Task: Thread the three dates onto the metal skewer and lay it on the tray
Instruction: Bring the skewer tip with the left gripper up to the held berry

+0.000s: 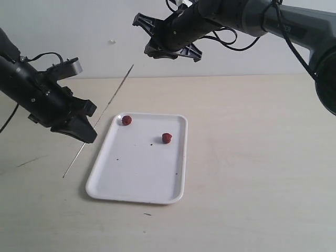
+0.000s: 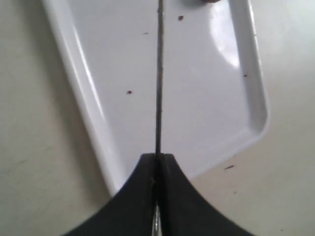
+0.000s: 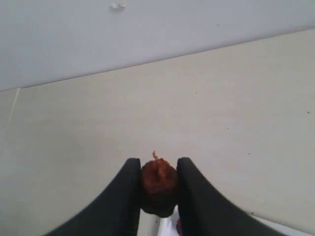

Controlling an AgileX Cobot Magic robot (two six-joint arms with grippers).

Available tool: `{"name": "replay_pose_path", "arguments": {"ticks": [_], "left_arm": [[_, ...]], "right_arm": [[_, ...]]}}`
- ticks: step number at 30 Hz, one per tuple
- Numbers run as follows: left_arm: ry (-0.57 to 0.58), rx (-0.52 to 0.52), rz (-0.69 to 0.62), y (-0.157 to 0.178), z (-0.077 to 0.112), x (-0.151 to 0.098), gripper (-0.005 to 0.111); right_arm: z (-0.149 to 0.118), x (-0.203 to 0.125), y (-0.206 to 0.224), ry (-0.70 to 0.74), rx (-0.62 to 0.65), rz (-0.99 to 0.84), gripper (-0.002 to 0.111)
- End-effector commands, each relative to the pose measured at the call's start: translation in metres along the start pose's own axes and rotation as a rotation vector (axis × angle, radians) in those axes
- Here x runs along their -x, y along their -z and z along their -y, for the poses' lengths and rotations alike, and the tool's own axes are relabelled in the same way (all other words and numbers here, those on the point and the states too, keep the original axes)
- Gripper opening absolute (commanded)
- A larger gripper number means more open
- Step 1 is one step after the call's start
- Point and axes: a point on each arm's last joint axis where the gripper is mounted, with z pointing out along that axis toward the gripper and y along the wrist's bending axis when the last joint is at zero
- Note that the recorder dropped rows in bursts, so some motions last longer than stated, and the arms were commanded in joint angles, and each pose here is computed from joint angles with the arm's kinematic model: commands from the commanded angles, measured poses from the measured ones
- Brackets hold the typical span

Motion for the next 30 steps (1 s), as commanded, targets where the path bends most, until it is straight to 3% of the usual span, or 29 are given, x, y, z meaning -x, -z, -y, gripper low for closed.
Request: {"name": "replay_pose_path", "arguments": {"ticks": [1, 15, 30], "left_arm": [[-0.018, -0.103, 0.044, -0.003, 0.008, -0.001, 0.0], [-0.127, -0.172, 0.053, -0.017, 0.041, 0.002, 0.0], [-0.031, -0.097, 0.054, -0.023, 0.032, 0.003, 0.0]], "right_arm": [[-0.005, 0.005, 0.007, 0.007, 0.017, 0.022, 0.024], [-0.005, 0.005, 0.007, -0.001, 0.017, 0.019, 0.024], [-0.005, 0.005, 0.007, -0.001, 0.017, 0.021, 0.024]]}}
